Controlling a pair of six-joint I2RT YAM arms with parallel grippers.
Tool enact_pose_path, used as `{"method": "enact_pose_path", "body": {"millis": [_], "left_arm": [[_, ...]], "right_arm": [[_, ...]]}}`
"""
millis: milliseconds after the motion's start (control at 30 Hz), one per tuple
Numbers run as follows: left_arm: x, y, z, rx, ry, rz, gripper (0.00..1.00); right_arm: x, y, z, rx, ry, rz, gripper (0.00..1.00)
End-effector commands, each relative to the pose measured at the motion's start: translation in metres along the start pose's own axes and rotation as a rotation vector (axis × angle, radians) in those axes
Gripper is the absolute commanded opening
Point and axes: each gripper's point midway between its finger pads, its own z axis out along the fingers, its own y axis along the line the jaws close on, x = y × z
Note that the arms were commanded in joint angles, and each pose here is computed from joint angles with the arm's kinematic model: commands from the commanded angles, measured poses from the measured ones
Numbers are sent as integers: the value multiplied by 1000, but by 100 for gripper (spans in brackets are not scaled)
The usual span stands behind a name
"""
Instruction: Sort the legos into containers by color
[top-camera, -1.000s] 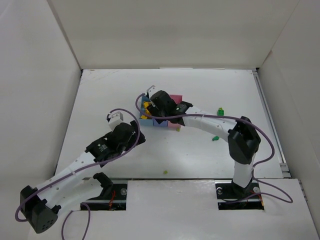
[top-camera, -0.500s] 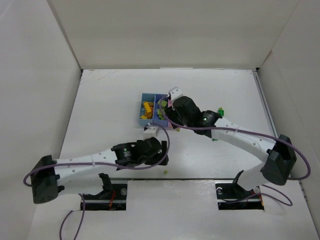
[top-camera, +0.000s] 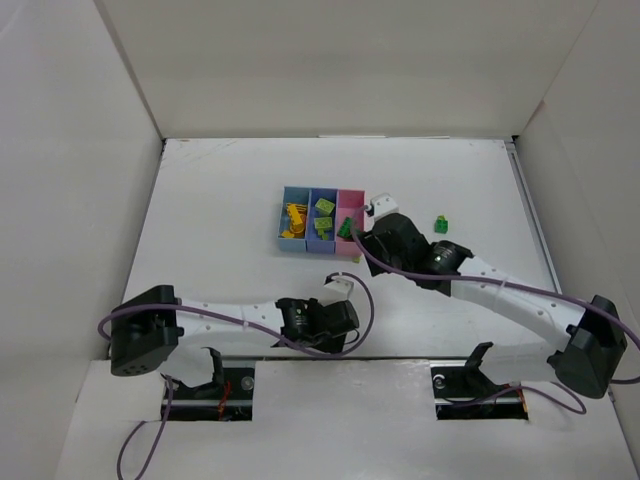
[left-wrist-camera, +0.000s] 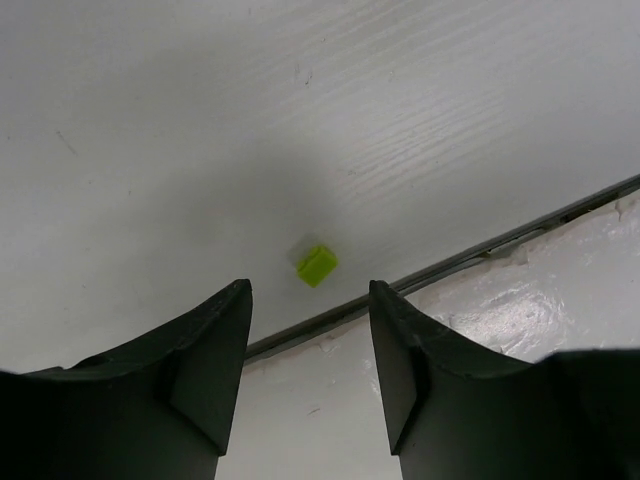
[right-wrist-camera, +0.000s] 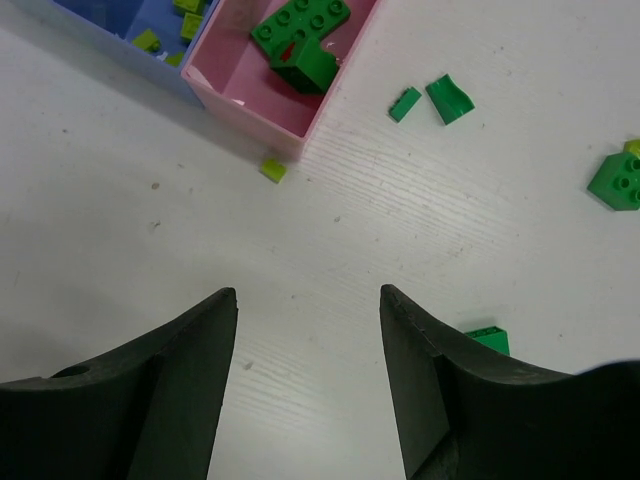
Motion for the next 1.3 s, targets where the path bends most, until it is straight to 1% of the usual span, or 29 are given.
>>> {"method": "enact_pose_path", "body": {"millis": [0,67,133,200,333,367,433,500,633,833,1100,1267], "left_arm": [[-18,-12,-6,28,-54,11,46],[-17,-10,-3,13,-54,15,46],[-14,-8,1,-1,-43,30,43],[-13,-14,1,33,-32,47,42],[-12,-15,3,32,-31,48,42],[-11,-14,6,24,-24,51,40],[-11,-14,6,24,-24,51,40],[-12,-16,6,25,-25,51,34],[-6,-15,11,4,-2,69,30],[3,-9,11,-24,25,79,30],[6,-5,17,-51,35,88,20],[4,-8,16,-47,22,94,20]], "right_arm": [[-5,-10,-5,36,-24,39,64],[-5,-12,-5,45,-26,39,64],[-5,-12,-5,45,-26,39,64],[-7,-12,-7,44,-34,43,64],[-5,-13,-8,44,-34,43,64],[-1,-13,-7,45,-26,48,64],[-3,-13,-9,43,-36,53,64],[-1,-15,-13,43,-36,53,64],[-5,-18,-17,49,-56,61,64],[-1,-20,-19,49,-56,70,64],[4,-23,-20,60,-49,66,64],[4,-22,-20,60,-49,75,64]]}}
